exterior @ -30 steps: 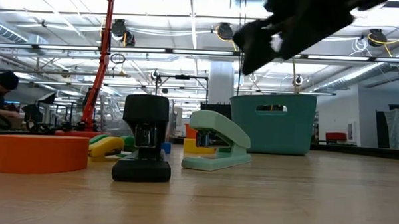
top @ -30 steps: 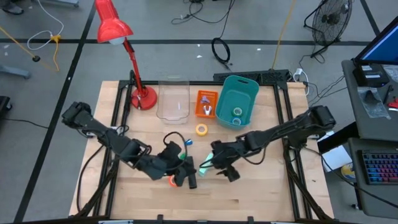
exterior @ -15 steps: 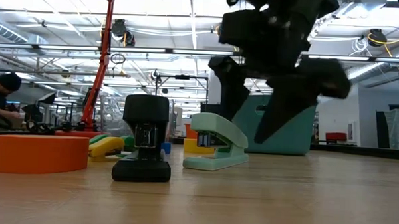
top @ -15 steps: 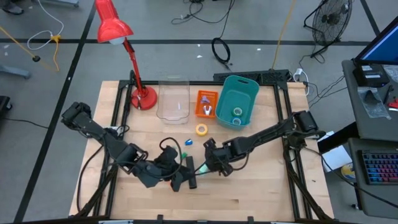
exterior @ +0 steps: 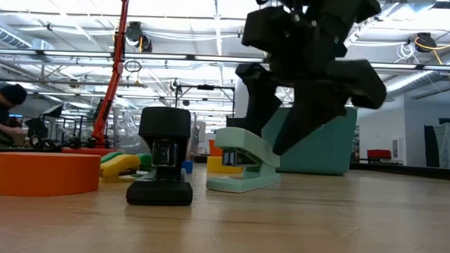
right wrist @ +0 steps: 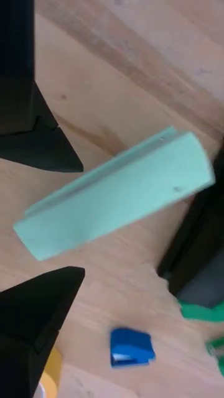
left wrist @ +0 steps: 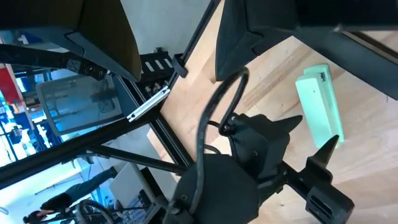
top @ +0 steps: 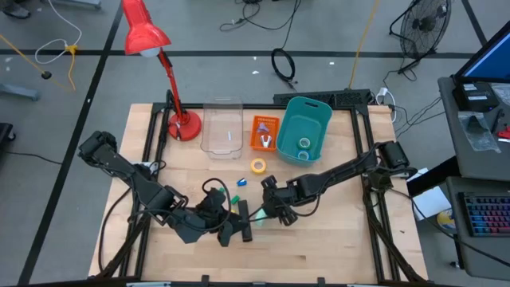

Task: Pick and place Stapler, Stapler remover, tape
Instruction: Put the light blue stapler into the transparent bin, then put the left green stapler into the transparent bin

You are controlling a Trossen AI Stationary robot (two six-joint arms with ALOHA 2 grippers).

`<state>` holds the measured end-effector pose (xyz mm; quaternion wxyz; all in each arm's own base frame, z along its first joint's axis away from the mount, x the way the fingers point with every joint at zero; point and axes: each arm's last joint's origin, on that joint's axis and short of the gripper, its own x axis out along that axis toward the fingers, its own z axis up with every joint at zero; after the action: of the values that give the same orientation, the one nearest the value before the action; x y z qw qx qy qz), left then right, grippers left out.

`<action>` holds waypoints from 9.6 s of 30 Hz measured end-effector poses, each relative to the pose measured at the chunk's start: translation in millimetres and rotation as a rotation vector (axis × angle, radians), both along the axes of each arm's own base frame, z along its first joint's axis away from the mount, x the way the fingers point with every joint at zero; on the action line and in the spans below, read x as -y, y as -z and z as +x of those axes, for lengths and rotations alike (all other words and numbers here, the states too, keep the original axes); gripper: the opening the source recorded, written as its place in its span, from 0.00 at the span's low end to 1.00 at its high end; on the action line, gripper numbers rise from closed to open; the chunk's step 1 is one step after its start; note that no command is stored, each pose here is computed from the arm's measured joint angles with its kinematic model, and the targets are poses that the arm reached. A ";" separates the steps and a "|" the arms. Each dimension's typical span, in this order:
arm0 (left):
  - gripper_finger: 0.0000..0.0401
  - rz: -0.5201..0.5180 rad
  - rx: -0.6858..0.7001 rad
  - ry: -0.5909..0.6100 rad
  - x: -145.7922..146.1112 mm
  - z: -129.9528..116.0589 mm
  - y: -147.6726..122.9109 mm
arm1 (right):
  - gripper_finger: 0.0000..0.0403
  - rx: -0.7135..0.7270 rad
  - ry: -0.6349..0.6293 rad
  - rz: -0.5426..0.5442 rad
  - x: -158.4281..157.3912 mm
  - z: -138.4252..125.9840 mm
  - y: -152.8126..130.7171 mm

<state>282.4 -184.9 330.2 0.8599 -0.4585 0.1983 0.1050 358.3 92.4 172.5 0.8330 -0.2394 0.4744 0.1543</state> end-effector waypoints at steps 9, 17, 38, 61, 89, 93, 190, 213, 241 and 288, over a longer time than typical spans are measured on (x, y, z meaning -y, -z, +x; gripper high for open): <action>0.52 -0.003 0.000 -0.002 -0.1 0.1 0.0 | 0.53 -0.021 0.059 0.051 0.9 -4.9 7.5; 0.52 -0.004 0.001 -0.004 -0.6 0.5 -0.1 | 0.38 -0.040 0.134 0.092 0.9 -6.8 8.9; 0.52 0.001 0.001 -0.001 -0.6 0.5 -0.2 | 0.42 -0.056 0.170 0.198 -13.3 -11.5 4.5; 0.52 0.004 -0.005 -0.002 -0.8 0.2 0.4 | 0.60 -0.006 0.164 0.217 -15.7 -7.0 4.9; 0.52 0.008 -0.006 -0.010 -4.9 2.9 0.4 | 0.32 -0.066 0.338 0.338 -0.9 -23.3 20.9; 0.52 0.021 -0.007 -0.009 -6.8 4.1 0.4 | 0.33 -0.065 0.378 0.367 -0.9 -27.9 10.2; 0.31 0.115 -0.403 0.841 -122.3 119.8 42.4 | 0.52 -0.065 0.538 1.051 -19.5 -67.0 -109.9; 0.35 0.248 -0.675 0.110 -267.0 17.7 -35.0 | 0.52 0.140 0.263 1.384 -25.7 -72.0 -167.2; 0.32 0.130 -0.879 -0.234 -335.2 12.6 67.6 | 0.52 0.270 0.357 1.327 -21.8 -77.5 -171.9; 0.41 0.135 -0.540 -0.089 -294.0 -12.5 43.6 | 0.52 0.313 0.382 1.284 -20.3 -76.8 -170.4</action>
<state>269.9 109.1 286.6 0.7992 -0.3638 0.3925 0.2738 281.6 112.8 342.9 0.8812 0.3699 0.1968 0.2189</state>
